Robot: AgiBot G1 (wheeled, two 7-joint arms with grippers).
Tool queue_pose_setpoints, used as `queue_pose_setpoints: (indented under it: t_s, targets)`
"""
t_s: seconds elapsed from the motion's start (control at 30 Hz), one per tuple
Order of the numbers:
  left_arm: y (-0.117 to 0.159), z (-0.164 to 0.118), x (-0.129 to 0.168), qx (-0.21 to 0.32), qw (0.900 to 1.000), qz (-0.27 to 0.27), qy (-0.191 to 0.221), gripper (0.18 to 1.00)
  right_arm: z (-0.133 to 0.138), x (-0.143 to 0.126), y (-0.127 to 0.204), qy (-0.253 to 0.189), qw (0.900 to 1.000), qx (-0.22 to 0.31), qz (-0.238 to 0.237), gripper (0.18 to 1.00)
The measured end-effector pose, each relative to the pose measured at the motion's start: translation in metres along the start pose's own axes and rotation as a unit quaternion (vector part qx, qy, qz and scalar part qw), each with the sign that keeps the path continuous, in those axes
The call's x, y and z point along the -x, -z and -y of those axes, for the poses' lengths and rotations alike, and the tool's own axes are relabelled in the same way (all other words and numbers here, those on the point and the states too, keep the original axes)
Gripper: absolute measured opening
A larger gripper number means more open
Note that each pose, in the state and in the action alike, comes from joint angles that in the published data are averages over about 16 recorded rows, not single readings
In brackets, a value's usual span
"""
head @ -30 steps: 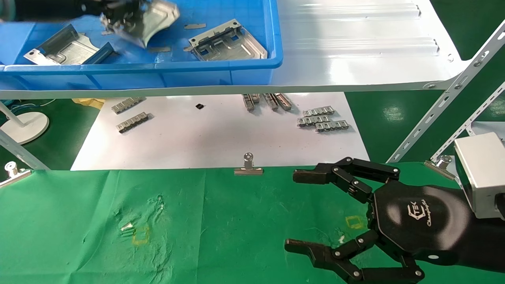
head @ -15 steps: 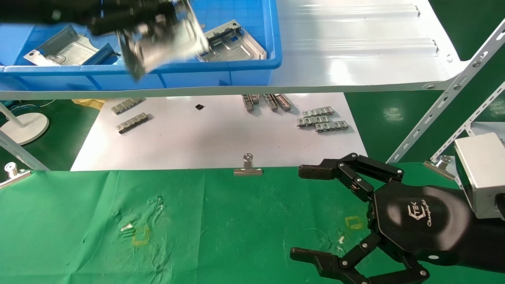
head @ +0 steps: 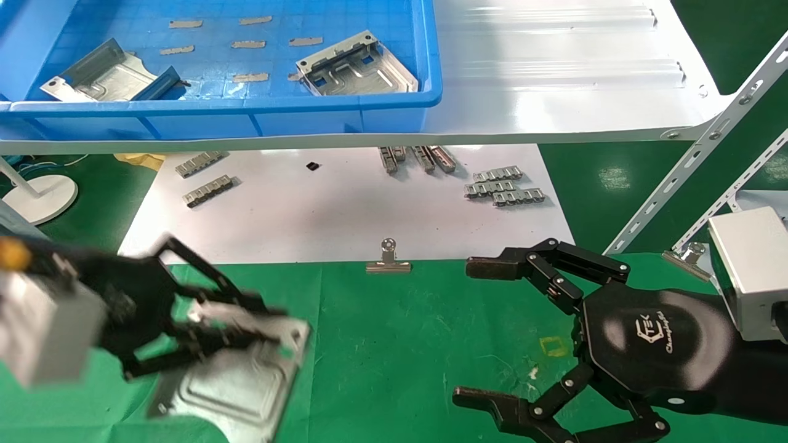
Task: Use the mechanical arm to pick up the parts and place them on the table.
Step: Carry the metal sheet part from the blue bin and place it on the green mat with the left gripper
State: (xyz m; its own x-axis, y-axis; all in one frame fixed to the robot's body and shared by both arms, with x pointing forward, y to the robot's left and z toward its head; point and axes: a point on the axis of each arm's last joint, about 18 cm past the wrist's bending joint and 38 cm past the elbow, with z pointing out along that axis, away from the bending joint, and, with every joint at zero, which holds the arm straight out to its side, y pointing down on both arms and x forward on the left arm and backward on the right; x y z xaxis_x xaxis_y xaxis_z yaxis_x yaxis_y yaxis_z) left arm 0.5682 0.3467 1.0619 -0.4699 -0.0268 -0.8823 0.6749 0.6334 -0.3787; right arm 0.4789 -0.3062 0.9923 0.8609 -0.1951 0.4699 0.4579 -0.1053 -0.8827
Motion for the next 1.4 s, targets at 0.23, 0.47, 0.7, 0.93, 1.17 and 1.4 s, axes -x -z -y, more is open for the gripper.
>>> queue_pose_setpoints:
  t_s: [0.23,0.47,0.7,0.93,1.17,1.4]
  targets:
    - [-0.018,-0.064,-0.048,0.06,0.9974,-0.007,0.041,0.255,0.0,0.0,0.0,0.0,1.0,0.0,0.0,1.0]
    - [-0.031,-0.111,-0.077,0.096,0.9924,0.015,0.075,0.243,0.0,0.0,0.0,0.0,1.0,0.0,0.0,1.0]
    - [-0.039,-0.131,-0.097,0.098,0.9919,0.028,0.076,0.239,0.0,0.0,0.0,0.0,1.0,0.0,0.0,1.0]
    - [-0.037,-0.136,-0.109,0.082,0.9931,0.033,0.078,0.255,0.0,0.0,0.0,0.0,1.0,0.0,0.0,1.0]
    - [-0.029,-0.129,-0.117,0.042,0.9923,0.033,0.112,0.303,0.0,0.0,0.0,0.0,1.0,0.0,0.0,1.0]
    - [-0.022,-0.114,-0.119,-0.025,0.9798,0.039,0.195,0.407,0.0,0.0,0.0,0.0,1.0,0.0,0.0,1.0]
